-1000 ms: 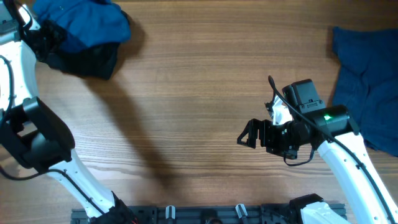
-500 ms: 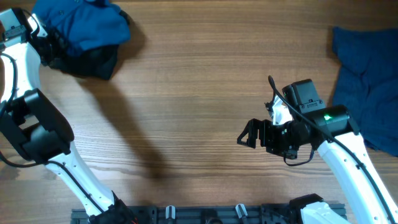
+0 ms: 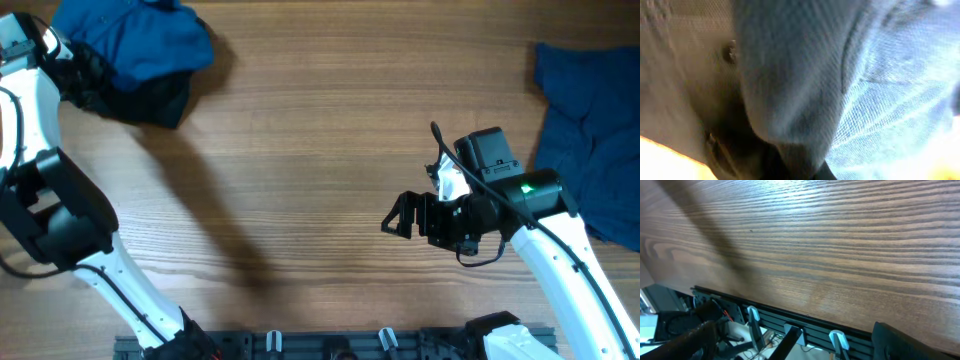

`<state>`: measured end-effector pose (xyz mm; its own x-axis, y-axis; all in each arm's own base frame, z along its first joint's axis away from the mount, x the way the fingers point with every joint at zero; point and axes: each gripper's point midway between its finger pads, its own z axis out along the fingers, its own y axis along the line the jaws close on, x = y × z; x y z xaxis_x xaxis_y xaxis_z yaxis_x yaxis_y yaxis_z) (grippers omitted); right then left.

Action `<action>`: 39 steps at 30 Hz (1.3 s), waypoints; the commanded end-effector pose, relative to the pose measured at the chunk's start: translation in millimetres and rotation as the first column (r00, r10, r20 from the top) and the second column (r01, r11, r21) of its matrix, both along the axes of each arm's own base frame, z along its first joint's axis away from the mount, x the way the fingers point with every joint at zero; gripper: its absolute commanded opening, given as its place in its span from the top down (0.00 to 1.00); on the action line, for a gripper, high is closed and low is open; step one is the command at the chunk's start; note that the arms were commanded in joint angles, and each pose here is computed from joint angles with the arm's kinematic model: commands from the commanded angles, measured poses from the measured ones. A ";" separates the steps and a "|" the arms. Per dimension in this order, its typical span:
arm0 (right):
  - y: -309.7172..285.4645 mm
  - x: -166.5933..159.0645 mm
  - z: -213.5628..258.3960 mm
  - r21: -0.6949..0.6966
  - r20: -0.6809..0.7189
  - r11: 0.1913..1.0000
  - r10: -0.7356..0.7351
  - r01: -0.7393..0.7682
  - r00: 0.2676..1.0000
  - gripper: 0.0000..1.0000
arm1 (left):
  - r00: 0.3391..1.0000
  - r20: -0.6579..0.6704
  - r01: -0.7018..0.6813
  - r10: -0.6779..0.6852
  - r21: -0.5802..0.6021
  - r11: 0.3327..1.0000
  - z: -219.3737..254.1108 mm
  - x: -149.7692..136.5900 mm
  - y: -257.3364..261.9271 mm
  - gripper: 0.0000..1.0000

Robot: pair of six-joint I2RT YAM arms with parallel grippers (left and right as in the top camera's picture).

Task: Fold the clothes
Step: 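Lower the teal shirt onto the dark shirt pile and adjust it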

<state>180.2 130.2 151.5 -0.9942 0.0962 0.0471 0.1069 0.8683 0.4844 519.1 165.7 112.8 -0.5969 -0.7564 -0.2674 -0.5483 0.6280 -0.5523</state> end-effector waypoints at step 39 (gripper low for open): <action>-0.9 8.0 4.0 -0.006 0.065 1.000 0.022 -0.022 0.998 0.00 | 0.912 0.402 -0.170 0.079 0.197 0.966 158.2 24.5 27.3 0.37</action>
